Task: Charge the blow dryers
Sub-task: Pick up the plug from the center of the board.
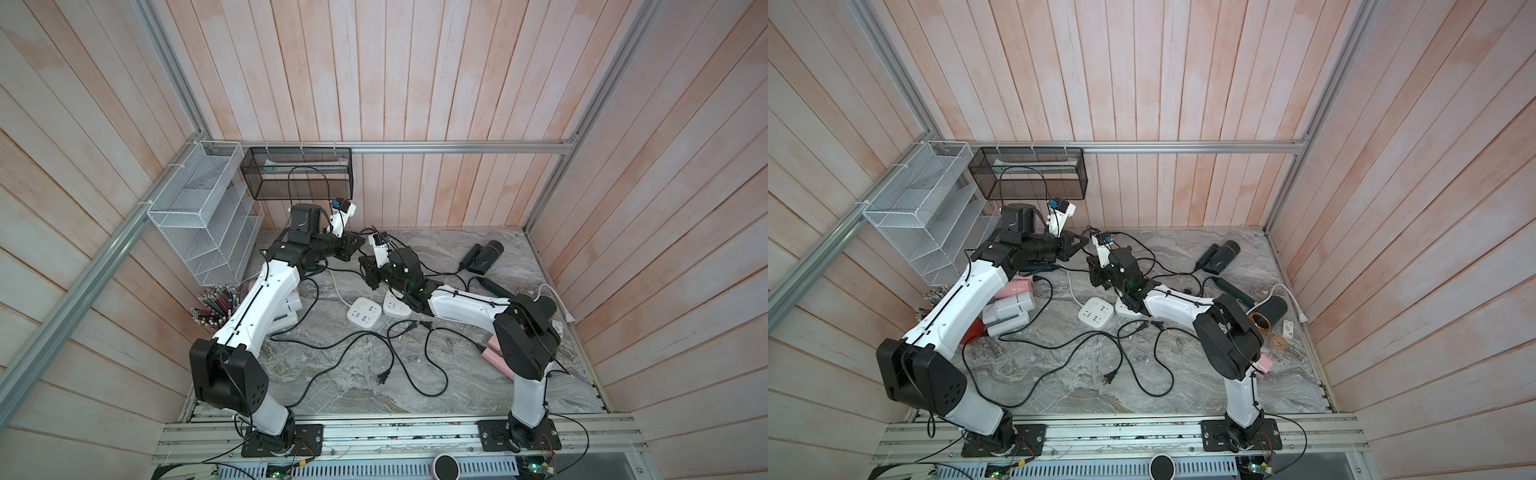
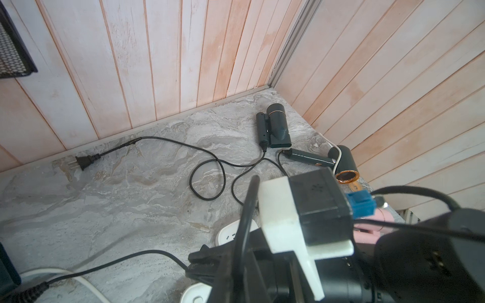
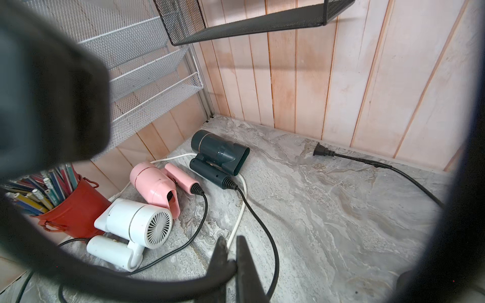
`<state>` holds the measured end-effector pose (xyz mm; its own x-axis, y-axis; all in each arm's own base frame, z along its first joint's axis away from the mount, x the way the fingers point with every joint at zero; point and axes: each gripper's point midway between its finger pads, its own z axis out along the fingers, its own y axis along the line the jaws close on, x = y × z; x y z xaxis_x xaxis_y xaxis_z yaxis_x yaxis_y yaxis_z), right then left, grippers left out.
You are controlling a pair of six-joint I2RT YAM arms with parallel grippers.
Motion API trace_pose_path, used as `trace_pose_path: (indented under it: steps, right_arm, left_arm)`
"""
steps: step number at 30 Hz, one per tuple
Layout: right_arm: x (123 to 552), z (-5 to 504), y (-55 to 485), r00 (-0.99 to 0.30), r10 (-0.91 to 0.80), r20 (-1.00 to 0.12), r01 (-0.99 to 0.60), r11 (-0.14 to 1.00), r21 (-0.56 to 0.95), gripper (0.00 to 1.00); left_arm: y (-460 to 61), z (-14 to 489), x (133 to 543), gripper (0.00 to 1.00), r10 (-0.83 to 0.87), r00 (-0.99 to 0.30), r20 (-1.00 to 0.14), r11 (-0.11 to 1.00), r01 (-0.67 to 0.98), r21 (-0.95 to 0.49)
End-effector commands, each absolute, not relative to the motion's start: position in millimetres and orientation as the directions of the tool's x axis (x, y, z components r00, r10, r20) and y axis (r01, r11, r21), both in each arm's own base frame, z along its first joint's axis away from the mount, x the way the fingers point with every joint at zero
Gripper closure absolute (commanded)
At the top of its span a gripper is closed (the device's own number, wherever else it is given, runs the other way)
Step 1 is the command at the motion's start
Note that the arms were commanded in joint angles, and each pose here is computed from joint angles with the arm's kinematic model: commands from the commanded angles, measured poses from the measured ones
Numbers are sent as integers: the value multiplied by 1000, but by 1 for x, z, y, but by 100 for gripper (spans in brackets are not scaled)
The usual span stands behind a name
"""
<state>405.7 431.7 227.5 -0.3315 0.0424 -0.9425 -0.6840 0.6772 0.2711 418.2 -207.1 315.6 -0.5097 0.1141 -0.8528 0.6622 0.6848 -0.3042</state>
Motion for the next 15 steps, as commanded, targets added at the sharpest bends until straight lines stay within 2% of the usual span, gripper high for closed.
trace_pose_path:
  steps: [1, 3, 5, 10, 15]
  right_arm:
    - [410, 256, 423, -296, 152, -943, -673, 668, 319, 95]
    - [413, 262, 419, -297, 187, -936, -666, 662, 344, 95]
    - [417, 268, 414, -301, 218, -928, -663, 652, 368, 95]
    - [422, 283, 408, -321, 280, -905, -680, 597, 426, 95]
    - [411, 298, 411, -365, 303, -880, -739, 481, 472, 95]
  left_arm:
    - [-213, 324, 417, 77, 86, -492, -867, 660, 680, -320]
    - [-213, 326, 414, 63, 73, -491, -868, 657, 679, -328]
    - [-211, 323, 411, 55, 71, -494, -867, 663, 673, -329]
    - [-203, 315, 398, 52, 36, -496, -868, 678, 650, -343]
    - [-194, 297, 387, 52, 42, -477, -878, 677, 660, -327]
